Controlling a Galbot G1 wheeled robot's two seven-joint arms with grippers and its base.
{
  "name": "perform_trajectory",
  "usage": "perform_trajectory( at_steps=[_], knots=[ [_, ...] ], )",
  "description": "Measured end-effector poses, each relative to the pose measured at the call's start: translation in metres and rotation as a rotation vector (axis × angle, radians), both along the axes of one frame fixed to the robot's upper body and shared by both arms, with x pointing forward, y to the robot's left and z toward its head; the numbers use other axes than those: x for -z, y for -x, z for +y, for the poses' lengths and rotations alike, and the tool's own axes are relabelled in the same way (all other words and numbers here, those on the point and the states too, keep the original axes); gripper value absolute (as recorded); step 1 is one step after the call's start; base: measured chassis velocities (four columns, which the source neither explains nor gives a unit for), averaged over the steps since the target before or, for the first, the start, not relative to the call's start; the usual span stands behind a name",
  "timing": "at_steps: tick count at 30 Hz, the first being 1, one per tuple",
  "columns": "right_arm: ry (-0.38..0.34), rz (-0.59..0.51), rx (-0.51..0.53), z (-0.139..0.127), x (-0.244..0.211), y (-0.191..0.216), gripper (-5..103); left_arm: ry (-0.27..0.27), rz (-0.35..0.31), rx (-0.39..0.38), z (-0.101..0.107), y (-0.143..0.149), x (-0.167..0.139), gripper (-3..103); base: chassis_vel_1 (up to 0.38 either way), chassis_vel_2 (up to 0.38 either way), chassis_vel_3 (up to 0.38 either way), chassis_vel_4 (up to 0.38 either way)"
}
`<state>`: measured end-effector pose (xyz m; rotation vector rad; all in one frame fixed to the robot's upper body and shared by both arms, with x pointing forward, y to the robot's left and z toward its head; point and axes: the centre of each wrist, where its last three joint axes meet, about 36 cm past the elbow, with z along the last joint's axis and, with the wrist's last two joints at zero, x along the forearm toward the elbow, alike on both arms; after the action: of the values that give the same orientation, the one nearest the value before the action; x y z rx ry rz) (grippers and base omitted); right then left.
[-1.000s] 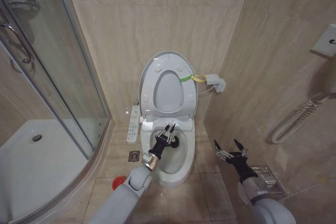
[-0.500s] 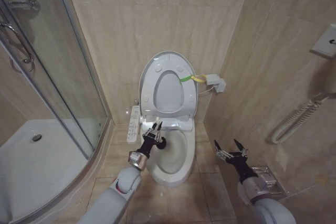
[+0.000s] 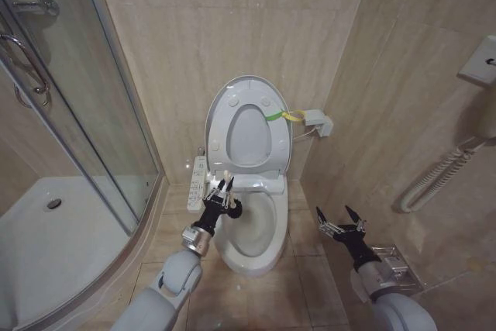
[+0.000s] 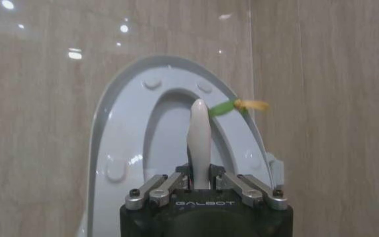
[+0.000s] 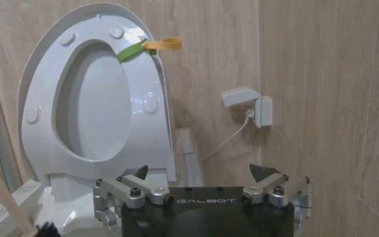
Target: Open the toilet lid, clean the toilet bowl with a toilet brush, close the toilet lid, and flush.
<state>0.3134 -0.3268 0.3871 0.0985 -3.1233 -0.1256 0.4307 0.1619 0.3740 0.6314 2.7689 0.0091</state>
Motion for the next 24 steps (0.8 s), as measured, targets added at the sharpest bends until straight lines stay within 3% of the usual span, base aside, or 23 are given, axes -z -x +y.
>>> perform_trajectory(
  at_steps=[13,24],
  knots=[
    [0.000,0.000,0.000,0.000,0.000,0.000,100,0.001,-0.034,-0.076,0.034,0.050,-0.022,19,0.000,0.000,0.000,0.000],
    [0.000,0.000,0.000,0.000,0.000,0.000,100,-0.003,0.007,-0.208,0.046,0.093,-0.018,19,0.000,0.000,0.000,0.000]
  ],
)
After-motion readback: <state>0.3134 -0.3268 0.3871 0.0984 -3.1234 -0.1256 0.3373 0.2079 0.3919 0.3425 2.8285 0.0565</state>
